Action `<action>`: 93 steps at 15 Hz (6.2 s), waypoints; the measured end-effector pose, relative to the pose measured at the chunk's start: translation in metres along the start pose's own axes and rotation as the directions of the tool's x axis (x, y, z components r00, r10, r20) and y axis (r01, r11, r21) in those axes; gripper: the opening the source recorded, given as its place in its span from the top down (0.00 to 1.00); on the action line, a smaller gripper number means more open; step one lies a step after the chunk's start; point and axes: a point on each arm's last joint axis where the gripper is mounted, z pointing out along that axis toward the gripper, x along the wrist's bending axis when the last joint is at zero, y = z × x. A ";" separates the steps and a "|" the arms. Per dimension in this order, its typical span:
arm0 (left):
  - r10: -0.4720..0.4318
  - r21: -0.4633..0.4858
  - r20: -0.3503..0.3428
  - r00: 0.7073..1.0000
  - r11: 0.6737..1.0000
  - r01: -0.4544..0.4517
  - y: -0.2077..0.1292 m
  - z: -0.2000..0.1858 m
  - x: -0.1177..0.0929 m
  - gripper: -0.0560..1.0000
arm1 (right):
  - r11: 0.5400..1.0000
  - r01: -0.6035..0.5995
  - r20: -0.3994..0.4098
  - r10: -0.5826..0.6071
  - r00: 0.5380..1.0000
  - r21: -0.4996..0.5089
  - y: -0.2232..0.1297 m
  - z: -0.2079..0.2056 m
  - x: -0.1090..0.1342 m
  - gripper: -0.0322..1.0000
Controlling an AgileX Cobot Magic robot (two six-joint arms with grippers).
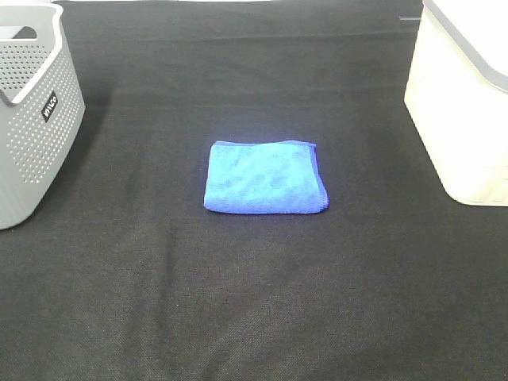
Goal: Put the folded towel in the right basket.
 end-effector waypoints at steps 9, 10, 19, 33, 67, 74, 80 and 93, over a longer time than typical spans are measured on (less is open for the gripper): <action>0.000 0.000 0.000 1.000 1.000 0.000 0.000 0.000 0.000 0.02 | 1.000 0.000 0.001 0.000 1.000 0.000 0.000 0.000 0.000 0.05; 0.000 0.000 0.000 1.000 1.000 0.000 0.000 0.000 0.000 0.02 | 1.000 0.002 0.002 -0.002 1.000 0.000 0.000 0.000 0.000 0.05; 0.000 0.000 0.000 1.000 1.000 0.000 0.000 0.000 0.000 0.02 | 0.926 -0.044 -0.209 0.131 0.969 0.374 0.214 0.074 0.031 0.05; 0.000 0.000 0.000 1.000 1.000 0.000 0.000 0.000 0.000 0.02 | 0.715 0.130 -0.479 0.311 0.821 0.687 0.154 0.391 0.156 0.07; 0.000 0.000 0.000 1.000 1.000 0.000 0.000 0.000 0.000 0.02 | 0.916 0.342 -0.611 -0.149 0.778 0.212 0.316 0.303 0.245 0.74; 0.000 0.000 0.000 1.000 1.000 0.000 0.000 0.000 0.000 0.02 | 0.994 0.103 0.014 -0.103 0.995 0.041 0.403 0.268 0.027 0.74; 0.000 0.000 0.000 1.000 1.000 0.000 0.000 0.000 0.000 0.02 | 0.948 -0.131 0.169 0.084 0.982 0.290 0.342 0.362 -0.066 0.74; 0.000 0.000 0.000 1.000 1.000 0.000 0.000 0.000 0.000 0.02 | 0.975 0.021 -0.063 -0.008 0.998 0.219 0.368 0.321 0.029 0.03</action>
